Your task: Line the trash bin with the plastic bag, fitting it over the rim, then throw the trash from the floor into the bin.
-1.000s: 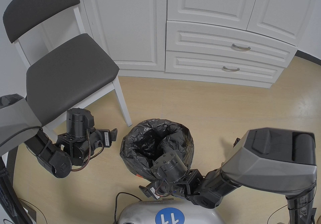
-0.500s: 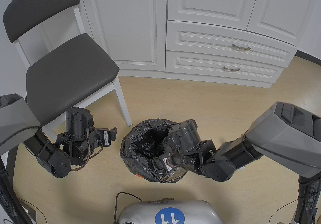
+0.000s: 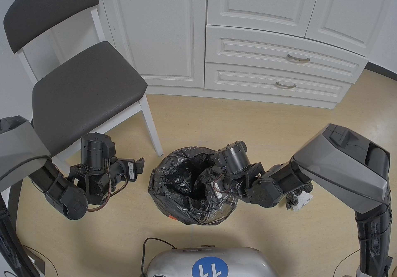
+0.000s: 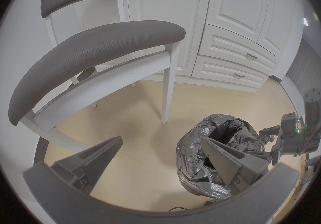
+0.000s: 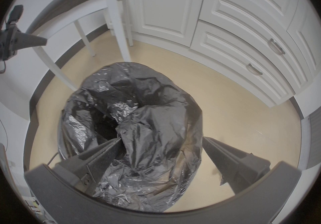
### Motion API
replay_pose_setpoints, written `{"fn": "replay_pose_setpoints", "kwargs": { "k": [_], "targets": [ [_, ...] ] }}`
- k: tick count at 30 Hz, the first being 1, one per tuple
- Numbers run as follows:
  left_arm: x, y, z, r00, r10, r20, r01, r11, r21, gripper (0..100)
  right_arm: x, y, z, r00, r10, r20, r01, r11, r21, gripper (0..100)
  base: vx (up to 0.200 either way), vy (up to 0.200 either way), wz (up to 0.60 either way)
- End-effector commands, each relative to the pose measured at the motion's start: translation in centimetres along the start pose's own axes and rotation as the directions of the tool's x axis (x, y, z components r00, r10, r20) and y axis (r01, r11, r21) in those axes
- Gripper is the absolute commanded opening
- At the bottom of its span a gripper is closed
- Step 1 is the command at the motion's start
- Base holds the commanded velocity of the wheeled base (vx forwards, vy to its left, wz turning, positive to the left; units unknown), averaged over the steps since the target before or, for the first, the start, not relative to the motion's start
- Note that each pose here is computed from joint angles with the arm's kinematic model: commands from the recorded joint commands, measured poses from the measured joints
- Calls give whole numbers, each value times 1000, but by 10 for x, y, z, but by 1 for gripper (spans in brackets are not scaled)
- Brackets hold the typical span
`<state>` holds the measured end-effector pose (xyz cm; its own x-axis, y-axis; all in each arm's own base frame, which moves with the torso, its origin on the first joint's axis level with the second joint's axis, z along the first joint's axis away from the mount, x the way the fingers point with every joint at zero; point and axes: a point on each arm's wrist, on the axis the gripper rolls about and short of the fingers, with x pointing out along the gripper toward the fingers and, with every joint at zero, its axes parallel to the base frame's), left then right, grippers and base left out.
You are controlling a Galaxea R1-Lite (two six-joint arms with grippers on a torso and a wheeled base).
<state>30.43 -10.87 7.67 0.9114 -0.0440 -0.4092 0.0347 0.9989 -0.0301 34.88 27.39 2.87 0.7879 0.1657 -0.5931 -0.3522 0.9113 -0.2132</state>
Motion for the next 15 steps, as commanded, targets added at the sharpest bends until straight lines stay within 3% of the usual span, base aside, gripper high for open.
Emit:
{"fn": "replay_pose_setpoints", "kwargs": {
  "k": [1, 15],
  "targets": [
    [1, 0, -1, 1000, 2, -4, -2, 1000, 1, 100, 5, -10, -2, 1000, -18, -12, 18, 1000, 16, 100, 0, 0, 0],
    [1, 1, -1, 1000, 3, -4, -3, 1000, 0, 100, 6, -46, -11, 996, -66, -54, 70, 995, 68, 100, 0, 0, 0]
  ]
}}
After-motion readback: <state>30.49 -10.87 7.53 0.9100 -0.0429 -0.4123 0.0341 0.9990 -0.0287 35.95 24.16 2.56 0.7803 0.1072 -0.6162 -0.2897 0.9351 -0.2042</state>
